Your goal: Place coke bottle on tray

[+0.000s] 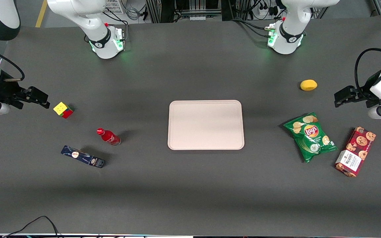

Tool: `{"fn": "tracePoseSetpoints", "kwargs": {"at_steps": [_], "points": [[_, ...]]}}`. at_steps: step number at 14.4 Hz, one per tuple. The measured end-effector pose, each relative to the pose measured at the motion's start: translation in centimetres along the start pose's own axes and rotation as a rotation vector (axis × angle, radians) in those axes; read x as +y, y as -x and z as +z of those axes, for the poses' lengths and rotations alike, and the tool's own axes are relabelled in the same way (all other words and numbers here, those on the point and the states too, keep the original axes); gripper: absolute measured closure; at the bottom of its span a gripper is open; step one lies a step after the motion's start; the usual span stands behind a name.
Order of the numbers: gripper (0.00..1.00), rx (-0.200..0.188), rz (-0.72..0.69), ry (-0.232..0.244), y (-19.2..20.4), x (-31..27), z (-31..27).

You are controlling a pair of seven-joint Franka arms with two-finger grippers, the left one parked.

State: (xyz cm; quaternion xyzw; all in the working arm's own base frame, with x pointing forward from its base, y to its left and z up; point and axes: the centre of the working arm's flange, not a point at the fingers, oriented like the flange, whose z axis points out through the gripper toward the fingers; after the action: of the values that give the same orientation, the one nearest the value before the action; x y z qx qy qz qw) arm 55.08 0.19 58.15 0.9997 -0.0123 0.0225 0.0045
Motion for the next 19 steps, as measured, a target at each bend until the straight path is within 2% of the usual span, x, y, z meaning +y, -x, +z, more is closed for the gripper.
{"fn": "tracePoseSetpoints", "kwargs": {"at_steps": [14, 19], "points": [[0.0, -0.007, 0.005, -0.001, -0.6, 0.2, 0.4], [0.0, -0.027, -0.114, -0.005, -0.4, -6.4, 1.4]]}}
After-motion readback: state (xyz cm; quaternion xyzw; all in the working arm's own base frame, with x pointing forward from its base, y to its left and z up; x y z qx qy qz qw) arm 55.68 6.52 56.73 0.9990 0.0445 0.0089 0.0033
